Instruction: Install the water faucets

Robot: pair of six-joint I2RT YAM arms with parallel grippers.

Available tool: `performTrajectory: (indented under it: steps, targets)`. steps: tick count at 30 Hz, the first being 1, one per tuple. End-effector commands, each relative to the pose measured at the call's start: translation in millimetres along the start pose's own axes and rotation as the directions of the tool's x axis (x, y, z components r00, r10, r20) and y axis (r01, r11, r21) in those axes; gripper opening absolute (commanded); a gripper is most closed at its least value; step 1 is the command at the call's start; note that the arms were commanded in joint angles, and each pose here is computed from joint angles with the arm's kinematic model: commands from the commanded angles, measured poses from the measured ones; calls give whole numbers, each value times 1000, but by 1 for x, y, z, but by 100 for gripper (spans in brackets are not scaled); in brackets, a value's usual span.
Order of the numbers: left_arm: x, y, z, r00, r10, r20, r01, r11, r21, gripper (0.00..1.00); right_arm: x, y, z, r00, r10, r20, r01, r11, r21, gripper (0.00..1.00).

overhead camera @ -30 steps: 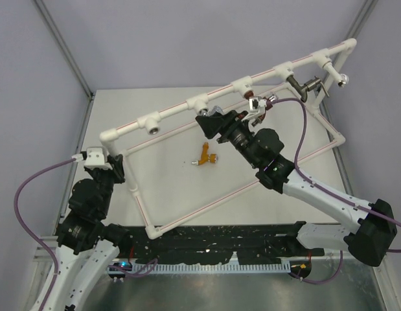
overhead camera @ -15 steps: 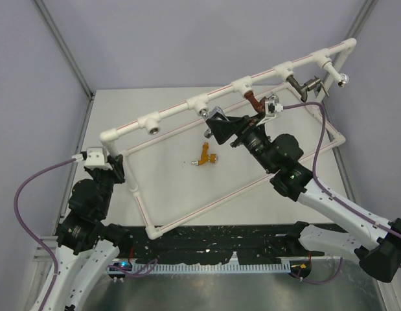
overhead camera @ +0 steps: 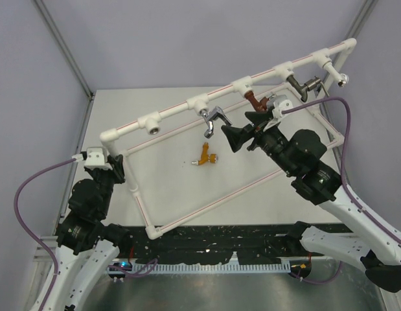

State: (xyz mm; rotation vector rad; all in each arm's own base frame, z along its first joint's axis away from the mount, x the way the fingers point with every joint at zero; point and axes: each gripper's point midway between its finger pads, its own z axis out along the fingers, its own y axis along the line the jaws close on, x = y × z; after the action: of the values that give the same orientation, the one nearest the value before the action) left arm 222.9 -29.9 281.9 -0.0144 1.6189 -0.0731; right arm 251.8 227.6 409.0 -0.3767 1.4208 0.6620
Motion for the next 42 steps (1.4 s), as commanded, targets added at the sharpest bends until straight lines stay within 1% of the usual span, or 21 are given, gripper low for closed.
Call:
performTrajectory:
  steps: [1,4,10,13,20,22,23,26,27,28,31,32,33,34,35,36,38,39,40,41,42]
  targets:
    - [19,-18,-4,996,5,-87,4,995,96,0,-31,-2,-3,976,-217,-19,216,976,-21,90]
    - [20,-18,-3,996,8,-94,2,995,99,0,-45,4,3,984,-179,-18,179,984,-28,90]
    - [20,-16,-4,996,10,-87,-2,996,89,0,-34,14,28,999,23,-29,-24,999,-22,88]
    - [21,-18,-3,996,9,-91,-1,995,96,0,-25,22,40,990,135,-42,-137,990,-34,85]
    - [20,-18,-4,996,6,-87,3,995,101,0,-8,20,59,962,264,-64,-263,965,22,79]
    - [20,-18,-4,996,6,-85,3,995,99,0,-6,22,61,948,311,-63,-310,950,28,73]
    - [20,-18,-4,996,6,-85,3,995,99,0,-4,23,61,943,327,-62,-326,945,23,68]
    - [20,-18,-4,996,6,-85,3,995,99,0,-1,27,63,904,424,-58,-423,906,29,59]
    - [20,-18,-4,996,5,-84,3,995,100,0,0,27,63,894,444,-59,-443,896,31,54]
    - [20,-18,-4,996,5,-84,3,995,100,0,1,29,65,870,490,-61,-488,872,39,47]
    - [21,-18,-4,996,6,-87,3,995,99,0,7,32,67,802,593,-70,-590,805,58,36]
    - [21,-18,-4,996,6,-87,3,995,101,0,9,33,67,761,645,-64,-642,764,68,31]
    - [21,-18,-4,996,6,-87,3,995,101,0,13,32,68,741,669,-59,-665,743,77,27]
    - [20,-18,-4,996,6,-85,3,995,101,0,9,34,68,685,727,-35,-725,686,68,20]
    - [21,-18,-4,996,6,-87,3,995,99,0,14,32,69,661,750,-22,-748,660,72,17]
    - [21,-18,-4,996,7,-88,2,995,99,0,11,31,68,600,800,4,-798,598,78,12]
    - [20,-18,-4,996,6,-85,3,995,99,0,18,26,66,516,856,37,-854,511,96,6]
    - [21,-18,-4,996,6,-87,3,995,99,0,15,25,65,485,873,51,-873,479,90,6]
    - [21,-18,-4,996,6,-87,3,995,99,0,20,23,64,426,902,67,-903,419,100,5]
    - [21,-18,-4,996,6,-87,3,995,99,0,16,23,63,396,915,78,-917,390,82,5]
    - [21,-18,-4,996,7,-88,2,995,98,0,20,23,63,333,939,84,-942,326,86,5]
